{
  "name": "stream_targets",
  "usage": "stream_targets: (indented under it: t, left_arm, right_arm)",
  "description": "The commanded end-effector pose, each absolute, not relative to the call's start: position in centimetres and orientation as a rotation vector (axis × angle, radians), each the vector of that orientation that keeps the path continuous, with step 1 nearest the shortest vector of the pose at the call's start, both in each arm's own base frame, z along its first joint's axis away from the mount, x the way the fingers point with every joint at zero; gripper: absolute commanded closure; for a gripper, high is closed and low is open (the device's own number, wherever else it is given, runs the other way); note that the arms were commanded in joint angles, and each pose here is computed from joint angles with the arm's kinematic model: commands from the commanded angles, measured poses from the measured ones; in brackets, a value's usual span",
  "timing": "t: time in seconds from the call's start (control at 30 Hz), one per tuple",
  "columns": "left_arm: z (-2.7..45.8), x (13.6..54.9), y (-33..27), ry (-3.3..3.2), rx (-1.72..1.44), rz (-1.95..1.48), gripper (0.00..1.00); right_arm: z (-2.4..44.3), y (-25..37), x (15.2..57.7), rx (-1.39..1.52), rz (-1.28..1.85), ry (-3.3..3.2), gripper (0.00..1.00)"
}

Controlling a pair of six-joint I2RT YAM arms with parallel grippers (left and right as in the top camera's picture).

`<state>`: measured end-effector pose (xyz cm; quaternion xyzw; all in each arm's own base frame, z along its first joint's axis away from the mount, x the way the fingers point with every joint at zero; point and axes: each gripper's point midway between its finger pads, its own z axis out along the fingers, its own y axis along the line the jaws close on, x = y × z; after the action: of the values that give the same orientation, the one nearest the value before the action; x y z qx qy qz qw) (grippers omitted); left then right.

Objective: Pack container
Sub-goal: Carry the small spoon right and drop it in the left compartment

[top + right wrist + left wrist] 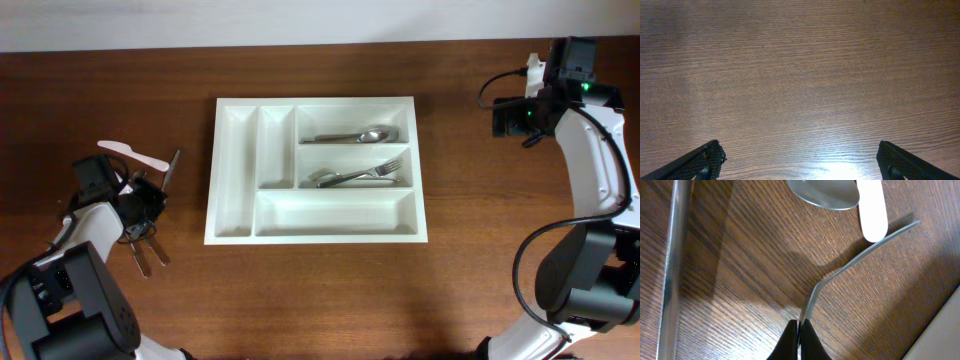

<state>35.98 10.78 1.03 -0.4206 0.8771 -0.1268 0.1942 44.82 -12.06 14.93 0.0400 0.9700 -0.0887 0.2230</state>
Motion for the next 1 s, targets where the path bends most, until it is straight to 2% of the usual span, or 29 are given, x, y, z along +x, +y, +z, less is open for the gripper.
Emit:
stream_targets:
  t: [0.0,0.17,0.37,0.57,0.8,0.97]
  left_arm:
    - [0.2,35.4,11.0,2.477,-1.206,-0.334,0.98]
    - [1.3,35.9,11.2,2.464,-1.152,-0.331,0.98]
    - [8.3,37.5,11.9,2.324,-1.005,-0.307,0.98]
    - [13.3,36.2,11.3,2.248,-0.958,-0.300,0.98]
    - [13.2,35.2,9.5,2.306,-0.945,-0.325,0.98]
    - [13.3,36.5,4.6,2.357,-0.810,-0.386,0.98]
  right_arm:
    - [15.4,-12.1,45.1,0.101,-0.248,2.664,0.01]
    - [15.4,-12.1,45.1,0.101,-0.248,2.664,0.01]
    - [15.4,-12.1,45.1,0.101,-0.248,2.664,0.01]
    - [15.4,-12.1,45.1,0.101,-0.248,2.664,0.01]
    - [15.4,-12.1,45.1,0.101,-0.248,2.664,0.01]
    - [15.4,-12.1,45.1,0.101,-0.248,2.664,0.01]
